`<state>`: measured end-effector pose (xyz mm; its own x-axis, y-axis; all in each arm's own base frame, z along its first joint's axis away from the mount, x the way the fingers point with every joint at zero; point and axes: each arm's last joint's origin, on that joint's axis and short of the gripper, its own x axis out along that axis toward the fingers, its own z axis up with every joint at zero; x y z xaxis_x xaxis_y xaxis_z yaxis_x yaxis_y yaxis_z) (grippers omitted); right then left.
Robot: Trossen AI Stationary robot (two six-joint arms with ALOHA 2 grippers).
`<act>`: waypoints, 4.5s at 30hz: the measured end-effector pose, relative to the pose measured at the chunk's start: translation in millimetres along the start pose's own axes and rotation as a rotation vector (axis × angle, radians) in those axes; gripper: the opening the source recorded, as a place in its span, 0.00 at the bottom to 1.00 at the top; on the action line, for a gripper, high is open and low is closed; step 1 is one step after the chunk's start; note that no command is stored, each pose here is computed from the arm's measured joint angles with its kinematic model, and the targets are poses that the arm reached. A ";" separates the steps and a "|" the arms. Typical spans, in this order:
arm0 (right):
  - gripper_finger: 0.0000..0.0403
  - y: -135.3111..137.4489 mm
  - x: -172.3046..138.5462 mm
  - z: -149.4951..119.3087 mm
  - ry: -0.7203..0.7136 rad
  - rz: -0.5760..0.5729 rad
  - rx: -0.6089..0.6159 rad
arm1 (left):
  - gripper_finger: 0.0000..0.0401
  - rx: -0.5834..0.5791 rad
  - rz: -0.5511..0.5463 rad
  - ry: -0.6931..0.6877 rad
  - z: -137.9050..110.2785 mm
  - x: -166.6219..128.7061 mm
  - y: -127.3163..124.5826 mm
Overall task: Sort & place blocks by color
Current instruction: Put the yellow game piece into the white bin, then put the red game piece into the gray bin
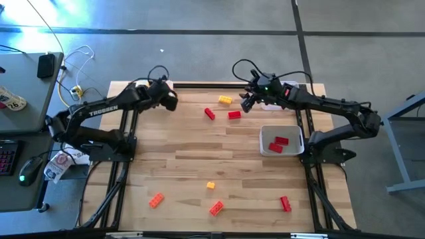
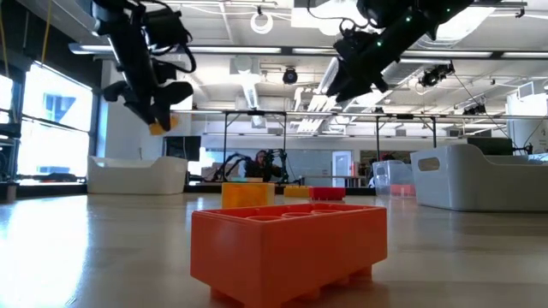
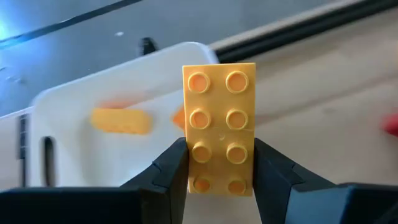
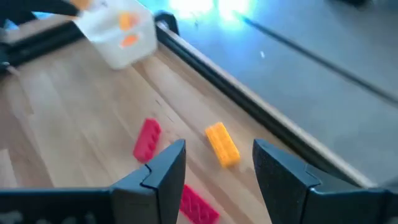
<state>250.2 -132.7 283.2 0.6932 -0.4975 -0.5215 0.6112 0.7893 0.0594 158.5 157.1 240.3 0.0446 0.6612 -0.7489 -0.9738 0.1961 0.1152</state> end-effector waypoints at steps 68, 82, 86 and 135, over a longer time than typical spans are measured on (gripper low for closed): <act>0.53 5.9 116.0 -88.0 0.425 0.213 -0.496 | 0.57 0.183 -0.494 0.266 39.5 -9.8 -27.9; 0.53 -3.1 129.0 -101.6 0.485 0.183 -0.487 | 0.57 0.370 -0.630 0.250 12.3 -48.0 -68.1; 0.49 -2.1 129.7 -102.8 0.491 0.189 -0.468 | 0.57 0.388 -0.641 0.249 9.5 -51.1 -71.6; 0.28 43.2 -69.6 -73.9 0.676 -0.040 -0.247 | 0.57 0.605 -0.671 0.254 -46.5 -91.7 -107.0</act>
<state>200.1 -37.4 259.2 0.2350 -0.2592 -0.9368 0.4717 0.8731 -0.1233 248.2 41.8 266.3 0.4356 0.1095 -0.8934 -0.4770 0.8699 -0.1260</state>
